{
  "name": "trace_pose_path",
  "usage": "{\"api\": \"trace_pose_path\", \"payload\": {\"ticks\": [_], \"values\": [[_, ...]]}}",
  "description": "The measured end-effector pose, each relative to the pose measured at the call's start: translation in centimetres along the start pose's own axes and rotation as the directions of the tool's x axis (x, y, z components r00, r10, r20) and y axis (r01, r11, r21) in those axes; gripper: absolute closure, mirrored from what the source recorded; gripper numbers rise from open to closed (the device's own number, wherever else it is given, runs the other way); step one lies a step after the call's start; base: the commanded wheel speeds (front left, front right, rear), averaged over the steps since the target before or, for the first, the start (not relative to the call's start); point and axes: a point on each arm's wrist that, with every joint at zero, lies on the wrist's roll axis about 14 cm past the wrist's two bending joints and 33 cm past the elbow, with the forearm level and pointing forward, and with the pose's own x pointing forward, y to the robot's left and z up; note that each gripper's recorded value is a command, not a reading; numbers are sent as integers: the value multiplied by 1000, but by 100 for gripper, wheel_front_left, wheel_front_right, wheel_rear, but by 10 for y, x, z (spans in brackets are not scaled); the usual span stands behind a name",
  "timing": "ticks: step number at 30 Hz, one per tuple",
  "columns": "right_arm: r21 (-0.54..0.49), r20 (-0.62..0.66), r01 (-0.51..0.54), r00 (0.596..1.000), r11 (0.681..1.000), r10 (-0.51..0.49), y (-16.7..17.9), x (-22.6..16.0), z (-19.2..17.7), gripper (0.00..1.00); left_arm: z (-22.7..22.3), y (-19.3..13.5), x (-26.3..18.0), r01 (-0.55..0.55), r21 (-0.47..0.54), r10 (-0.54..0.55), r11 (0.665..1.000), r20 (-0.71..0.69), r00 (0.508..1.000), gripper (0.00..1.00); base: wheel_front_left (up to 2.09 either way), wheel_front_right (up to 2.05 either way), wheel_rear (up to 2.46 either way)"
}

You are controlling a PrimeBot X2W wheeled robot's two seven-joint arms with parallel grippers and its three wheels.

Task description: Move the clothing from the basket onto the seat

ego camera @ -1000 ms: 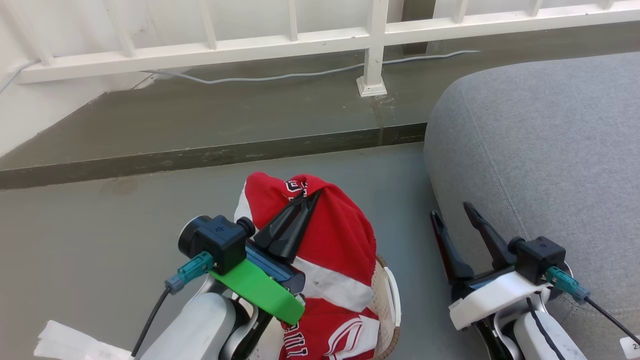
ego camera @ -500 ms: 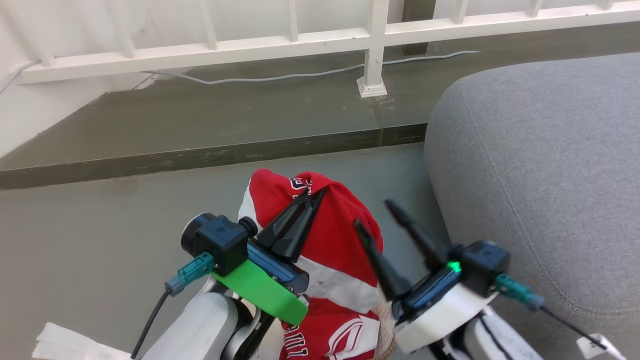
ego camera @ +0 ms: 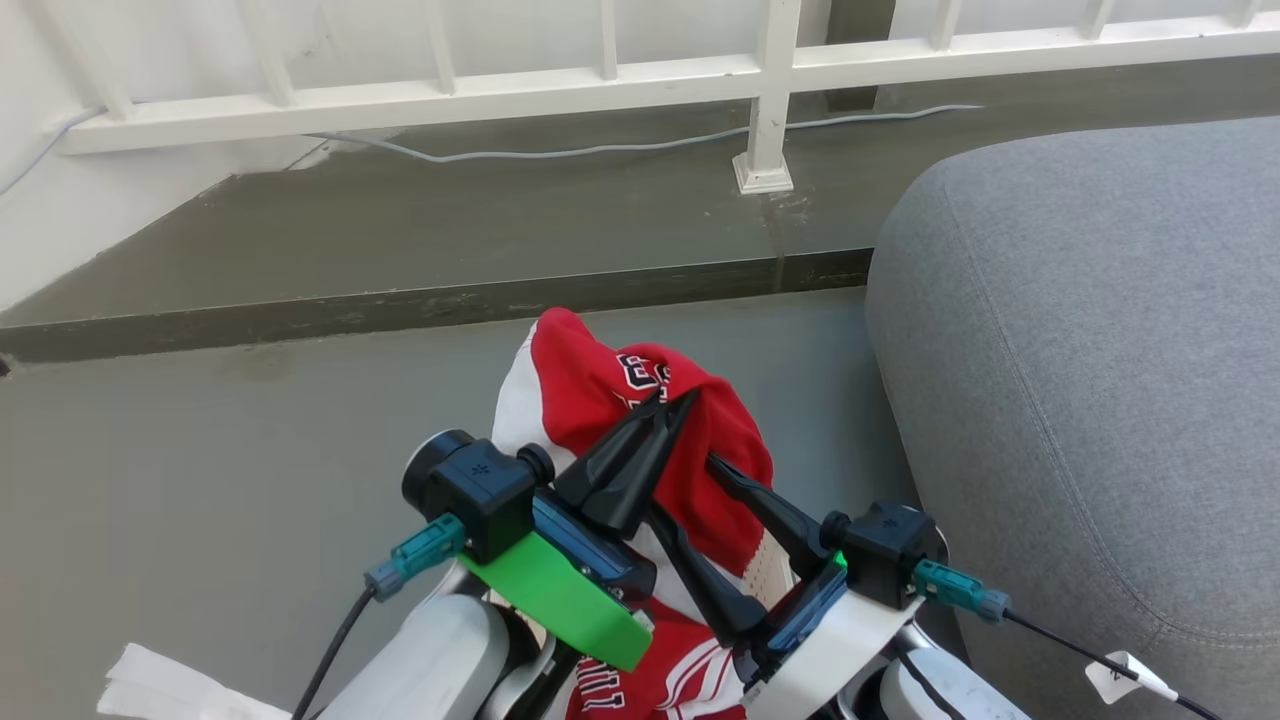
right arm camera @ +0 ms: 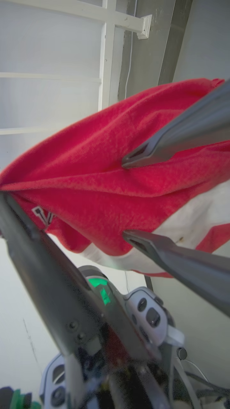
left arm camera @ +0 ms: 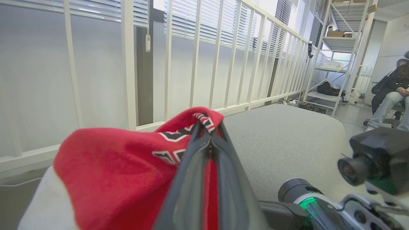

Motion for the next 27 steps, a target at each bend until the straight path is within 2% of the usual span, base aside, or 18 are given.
{"api": "trace_pose_path", "payload": {"ticks": [6, 7, 8, 14, 25, 26, 27], "values": [[-4, -33, -1, 999, 1000, 1, -5, 4, -9, 0, -4, -6, 0, 17, -8, -18, 1000, -15, 1000, 100, 0, 0, 0], [-4, -36, -2, 999, 1000, 2, -5, 5, -10, 56, -4, -7, 0, 20, -9, -20, 1000, -14, 1000, 100, 0, 0, 0], [-3, -43, -6, 999, 1000, 6, -5, 6, -12, 100, -4, -8, 0, 22, -10, -22, 1000, -15, 1000, 100, 0, 0, 0], [15, -77, -18, 997, 1000, 19, -4, 9, -22, 100, -10, -15, -1, 40, -21, -41, 999, -37, 998, 100, 0, 0, 0], [42, -56, -42, 997, 998, 44, -1, 19, -15, 100, -7, -14, 0, 44, -9, -44, 999, -34, 998, 100, 0, 0, 0], [41, -54, -41, 998, 998, 44, -2, 19, -14, 100, -7, -13, 1, 46, -8, -46, 999, -34, 998, 93, 0, 0, 0], [41, -54, -41, 998, 998, 44, -2, 19, -14, 100, -7, -13, 1, 46, -8, -46, 999, -34, 998, 70, 0, 0, 0]]}}
